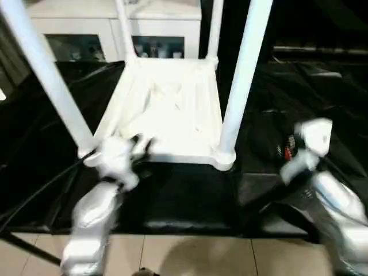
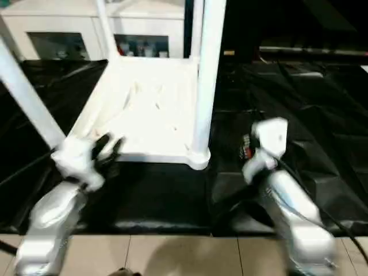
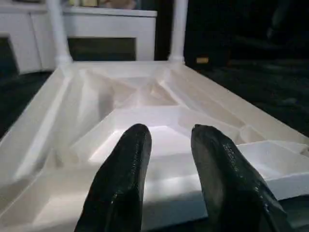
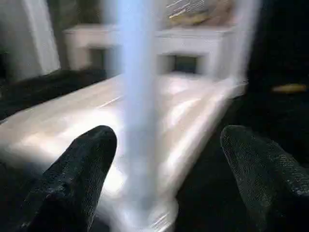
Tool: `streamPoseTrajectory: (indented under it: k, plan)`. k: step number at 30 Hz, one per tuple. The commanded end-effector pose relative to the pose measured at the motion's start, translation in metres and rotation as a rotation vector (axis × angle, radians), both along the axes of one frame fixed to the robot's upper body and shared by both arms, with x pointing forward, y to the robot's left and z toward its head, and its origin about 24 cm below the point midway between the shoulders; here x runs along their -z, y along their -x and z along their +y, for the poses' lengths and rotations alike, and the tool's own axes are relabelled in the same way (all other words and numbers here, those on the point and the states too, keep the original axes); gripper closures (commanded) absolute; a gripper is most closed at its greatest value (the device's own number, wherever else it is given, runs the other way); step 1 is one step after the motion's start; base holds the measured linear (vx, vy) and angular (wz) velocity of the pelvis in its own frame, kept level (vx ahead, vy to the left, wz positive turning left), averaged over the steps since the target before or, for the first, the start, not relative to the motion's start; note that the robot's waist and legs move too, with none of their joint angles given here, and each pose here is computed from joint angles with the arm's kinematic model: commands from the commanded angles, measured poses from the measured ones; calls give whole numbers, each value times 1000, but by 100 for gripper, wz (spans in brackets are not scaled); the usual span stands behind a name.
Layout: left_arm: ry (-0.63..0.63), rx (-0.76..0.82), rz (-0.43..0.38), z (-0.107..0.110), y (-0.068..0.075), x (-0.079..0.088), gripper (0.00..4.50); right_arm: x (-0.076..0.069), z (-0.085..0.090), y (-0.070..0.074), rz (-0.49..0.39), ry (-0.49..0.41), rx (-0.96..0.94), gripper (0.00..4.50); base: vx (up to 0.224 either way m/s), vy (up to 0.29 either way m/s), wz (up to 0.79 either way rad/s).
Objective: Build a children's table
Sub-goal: Rotate leg to tighten
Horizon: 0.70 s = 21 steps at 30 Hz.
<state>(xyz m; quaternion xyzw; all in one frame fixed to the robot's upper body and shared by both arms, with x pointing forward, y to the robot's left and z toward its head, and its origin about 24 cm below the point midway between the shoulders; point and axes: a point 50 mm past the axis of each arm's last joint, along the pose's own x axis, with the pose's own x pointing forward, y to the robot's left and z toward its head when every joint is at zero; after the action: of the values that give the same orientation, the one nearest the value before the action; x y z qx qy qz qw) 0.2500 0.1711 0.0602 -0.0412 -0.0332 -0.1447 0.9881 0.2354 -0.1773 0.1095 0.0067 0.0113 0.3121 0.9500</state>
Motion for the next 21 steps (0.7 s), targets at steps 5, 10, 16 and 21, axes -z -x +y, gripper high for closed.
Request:
streamPoseTrajectory:
  k: [5, 10, 16, 21]
  plan:
    - [12, 0, -5, 21, 23, 9, 201, -2, 11, 12, 81, -16, -227, 61, 0, 0, 0]
    - [-85, -381, -14, 73, 19, 12, 164, 0, 35, -8, 84, -45, -273, 61, 0, 0, 0]
    - [-66, -443, 10, 91, 11, 8, 116, 24, 50, -54, 129, -55, -232, 61, 0, 0, 0]
    - [-88, -366, 15, 93, -13, 1, 68, 36, 72, -52, 124, -56, -253, 61, 0, 0, 0]
